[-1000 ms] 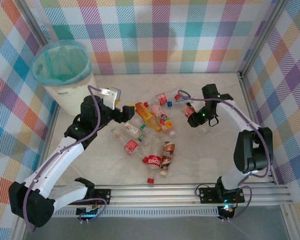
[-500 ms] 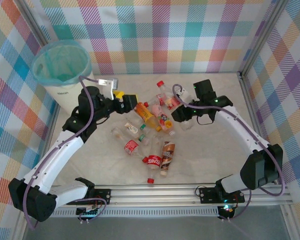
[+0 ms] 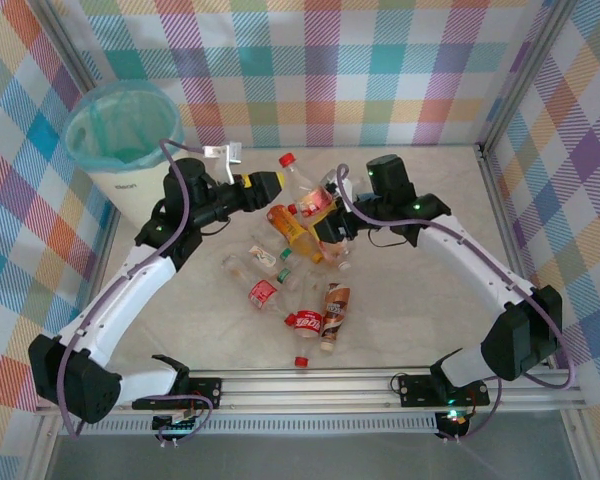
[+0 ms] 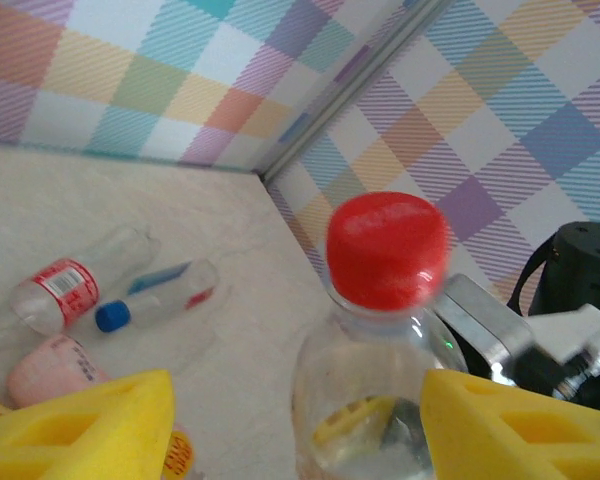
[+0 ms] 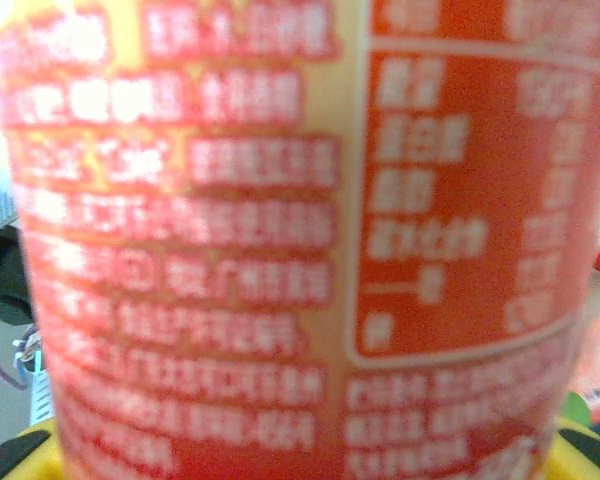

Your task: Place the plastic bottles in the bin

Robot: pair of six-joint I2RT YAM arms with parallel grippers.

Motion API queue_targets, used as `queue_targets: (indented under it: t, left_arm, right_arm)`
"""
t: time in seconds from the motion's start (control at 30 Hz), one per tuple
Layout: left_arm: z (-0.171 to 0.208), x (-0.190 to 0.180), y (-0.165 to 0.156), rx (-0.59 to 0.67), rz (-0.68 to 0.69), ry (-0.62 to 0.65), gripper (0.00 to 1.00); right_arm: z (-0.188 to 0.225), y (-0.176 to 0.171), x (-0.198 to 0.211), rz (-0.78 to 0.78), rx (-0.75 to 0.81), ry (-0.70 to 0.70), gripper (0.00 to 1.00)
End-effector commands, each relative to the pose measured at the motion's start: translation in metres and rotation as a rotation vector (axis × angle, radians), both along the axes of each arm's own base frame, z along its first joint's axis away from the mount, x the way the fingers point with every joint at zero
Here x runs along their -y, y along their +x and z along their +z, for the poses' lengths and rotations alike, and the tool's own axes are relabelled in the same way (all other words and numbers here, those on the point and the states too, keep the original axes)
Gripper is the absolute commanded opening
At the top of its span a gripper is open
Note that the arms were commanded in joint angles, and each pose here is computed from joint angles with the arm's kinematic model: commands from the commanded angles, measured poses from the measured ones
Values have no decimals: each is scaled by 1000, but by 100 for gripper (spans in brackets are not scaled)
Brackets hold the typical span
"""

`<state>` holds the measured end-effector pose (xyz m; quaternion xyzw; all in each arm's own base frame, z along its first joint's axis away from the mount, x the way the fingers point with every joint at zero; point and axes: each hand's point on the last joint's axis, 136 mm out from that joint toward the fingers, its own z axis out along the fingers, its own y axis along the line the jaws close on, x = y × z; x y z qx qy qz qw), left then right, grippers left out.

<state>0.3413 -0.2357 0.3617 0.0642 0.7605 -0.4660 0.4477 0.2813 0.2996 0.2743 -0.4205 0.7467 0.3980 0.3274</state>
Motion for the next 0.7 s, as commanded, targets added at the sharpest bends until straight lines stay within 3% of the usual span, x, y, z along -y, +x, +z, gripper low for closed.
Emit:
queue_targets:
  t: [0.0, 0.37, 0.47, 0.67]
  left_arm:
    - [27, 13, -8, 17, -71, -89, 64]
    - [32, 11, -14, 50, -74, -84, 60]
    - [31, 9, -13, 53, -63, -77, 51]
    - [30, 6, -10, 53, -40, -66, 22]
  right_arm:
    - [9, -6, -16, 69, 0, 53, 46]
    - [6, -15, -28, 128, -12, 56, 46]
    - [5, -18, -30, 149, -10, 55, 46]
    - [2, -22, -31, 165, -12, 44, 47]
